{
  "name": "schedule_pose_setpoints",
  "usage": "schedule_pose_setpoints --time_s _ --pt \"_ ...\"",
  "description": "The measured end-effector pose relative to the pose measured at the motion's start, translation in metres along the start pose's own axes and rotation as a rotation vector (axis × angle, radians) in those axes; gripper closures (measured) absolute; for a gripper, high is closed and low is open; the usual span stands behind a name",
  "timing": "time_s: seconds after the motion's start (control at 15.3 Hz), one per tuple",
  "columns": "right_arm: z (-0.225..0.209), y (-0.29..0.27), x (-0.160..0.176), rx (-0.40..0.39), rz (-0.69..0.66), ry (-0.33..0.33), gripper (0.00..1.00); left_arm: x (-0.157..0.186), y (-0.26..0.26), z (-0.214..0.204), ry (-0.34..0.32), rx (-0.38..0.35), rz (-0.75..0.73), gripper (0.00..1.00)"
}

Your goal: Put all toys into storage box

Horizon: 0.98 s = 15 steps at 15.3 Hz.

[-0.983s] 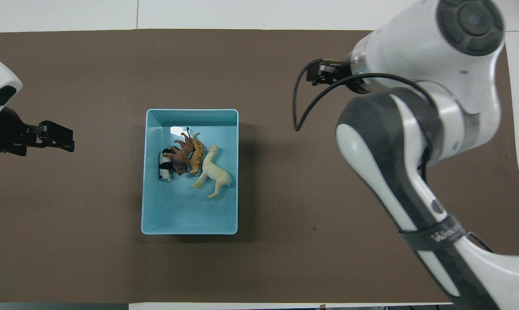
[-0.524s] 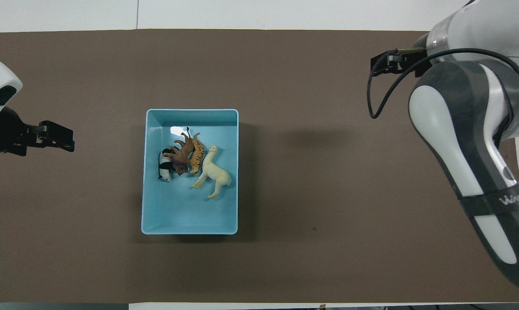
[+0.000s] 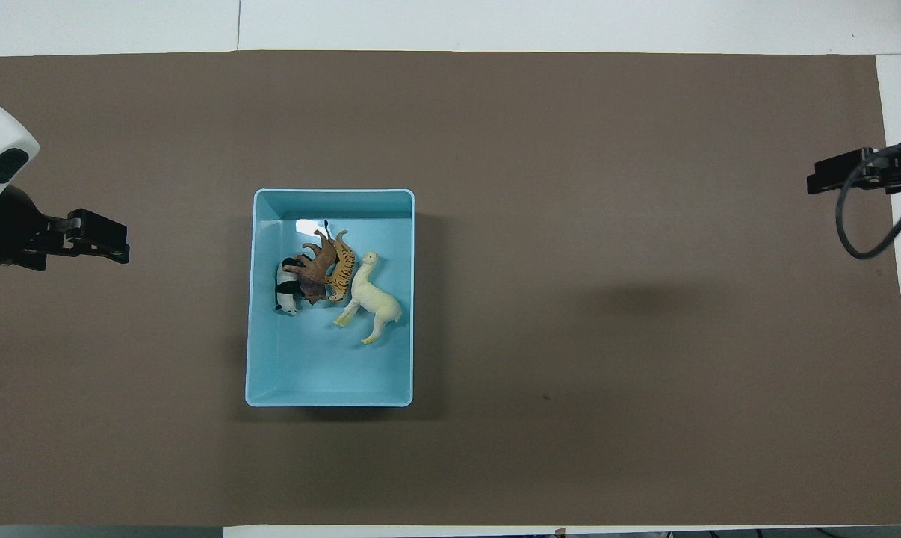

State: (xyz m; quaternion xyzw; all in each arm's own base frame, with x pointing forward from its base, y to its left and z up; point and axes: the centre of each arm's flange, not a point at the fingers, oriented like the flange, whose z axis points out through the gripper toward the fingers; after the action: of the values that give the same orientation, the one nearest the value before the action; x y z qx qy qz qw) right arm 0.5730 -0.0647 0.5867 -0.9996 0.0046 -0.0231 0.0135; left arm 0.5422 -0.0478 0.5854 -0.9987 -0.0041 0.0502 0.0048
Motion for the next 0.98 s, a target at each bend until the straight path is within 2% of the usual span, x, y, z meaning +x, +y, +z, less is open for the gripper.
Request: schedule_pose_setpoints --time_s 0.26,0.46,0.98 --pt "-0.015 0.016 -0.033 -0.002 -0.005 -0.121 0.00 0.000 0.000 0.000 0.000 0.000 0.000 0.00" --pt "-0.019 0.013 -0.044 -0.027 -0.022 -0.173 0.00 0.000 0.000 0.000 0.000 0.000 0.000 0.00" --pt "-0.037 0.011 -0.037 -0.047 -0.026 -0.106 0.00 0.000 0.000 0.000 0.000 0.000 0.000 0.00"
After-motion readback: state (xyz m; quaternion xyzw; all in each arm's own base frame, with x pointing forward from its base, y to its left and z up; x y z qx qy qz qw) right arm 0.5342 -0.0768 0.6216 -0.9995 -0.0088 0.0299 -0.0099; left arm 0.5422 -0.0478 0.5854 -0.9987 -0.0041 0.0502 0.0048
